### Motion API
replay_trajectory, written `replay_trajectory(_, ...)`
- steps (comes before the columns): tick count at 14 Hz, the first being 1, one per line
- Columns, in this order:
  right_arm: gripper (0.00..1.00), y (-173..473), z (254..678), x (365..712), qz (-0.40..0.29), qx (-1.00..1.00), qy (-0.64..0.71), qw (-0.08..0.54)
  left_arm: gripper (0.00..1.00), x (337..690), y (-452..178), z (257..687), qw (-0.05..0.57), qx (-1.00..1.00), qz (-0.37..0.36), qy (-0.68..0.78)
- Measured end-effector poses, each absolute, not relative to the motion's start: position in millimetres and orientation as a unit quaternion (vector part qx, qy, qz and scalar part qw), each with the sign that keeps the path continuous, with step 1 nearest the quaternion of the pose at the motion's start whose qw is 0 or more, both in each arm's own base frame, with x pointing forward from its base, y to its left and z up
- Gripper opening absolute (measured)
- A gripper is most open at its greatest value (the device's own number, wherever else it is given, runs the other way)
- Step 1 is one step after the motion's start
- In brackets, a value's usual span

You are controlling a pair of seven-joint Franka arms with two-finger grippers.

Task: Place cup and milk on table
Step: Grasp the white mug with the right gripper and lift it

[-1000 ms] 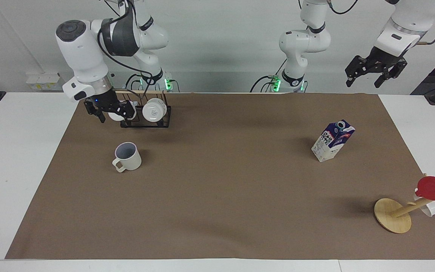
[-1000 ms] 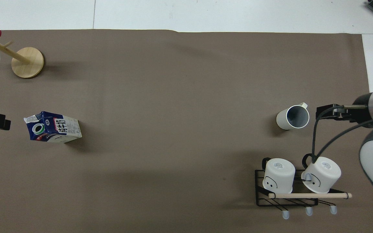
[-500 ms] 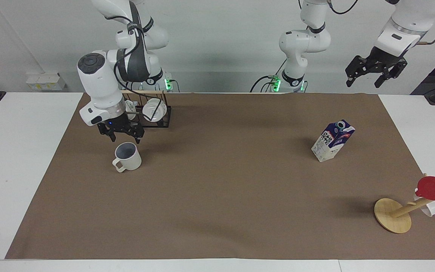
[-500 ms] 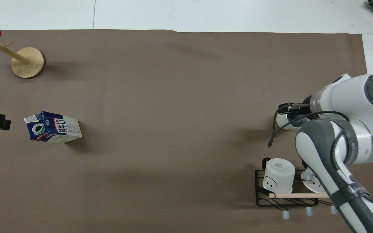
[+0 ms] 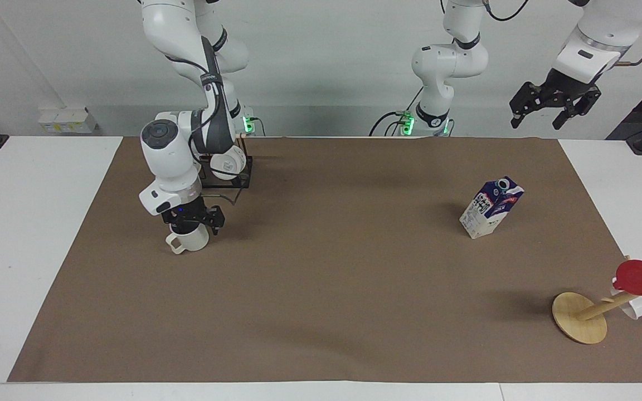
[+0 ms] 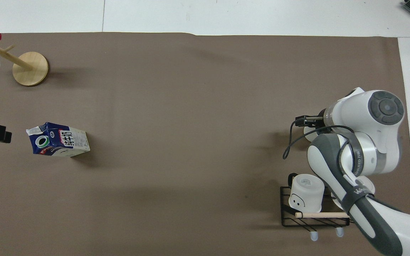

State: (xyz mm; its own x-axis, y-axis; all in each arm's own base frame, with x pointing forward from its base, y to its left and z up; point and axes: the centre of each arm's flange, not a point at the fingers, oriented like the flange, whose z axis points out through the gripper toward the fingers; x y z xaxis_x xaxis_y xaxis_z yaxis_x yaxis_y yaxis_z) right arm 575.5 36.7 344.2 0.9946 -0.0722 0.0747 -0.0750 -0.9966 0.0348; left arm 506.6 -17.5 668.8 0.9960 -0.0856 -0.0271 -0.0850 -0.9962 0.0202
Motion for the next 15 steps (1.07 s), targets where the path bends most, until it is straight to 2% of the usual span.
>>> replay_trajectory(3, 0.94, 37.0, 341.6, 577.6, 0.043, 0.998, -0.037, 0.019, 1.00, 506.6, -17.5, 668.8, 0.010, 0.999, -0.014, -0.043)
replay_trajectory(4, 0.85, 37.0, 341.7, 577.6, 0.043, 0.998, -0.037, 0.018, 1.00, 506.6, -17.5, 668.8, 0.010, 0.999, -0.014, -0.043)
replay_trajectory(8, 0.37, 37.0, 343.2, 578.9, 0.046, 0.998, -0.037, 0.018, 1.00, 506.6, -17.5, 668.8, 0.010, 0.999, -0.014, -0.043)
replay_trajectory(11, 0.06, 37.1, 350.0, 586.1, 0.056, 0.997, -0.053, 0.015, 1.00, 506.6, -17.5, 668.8, 0.010, 0.999, -0.014, -0.043)
replay_trajectory(15, 0.04, 36.9, 370.7, 607.4, 0.078, 0.990, -0.111, -0.032, 1.00, 506.6, -17.5, 668.8, 0.010, 0.999, -0.014, -0.043)
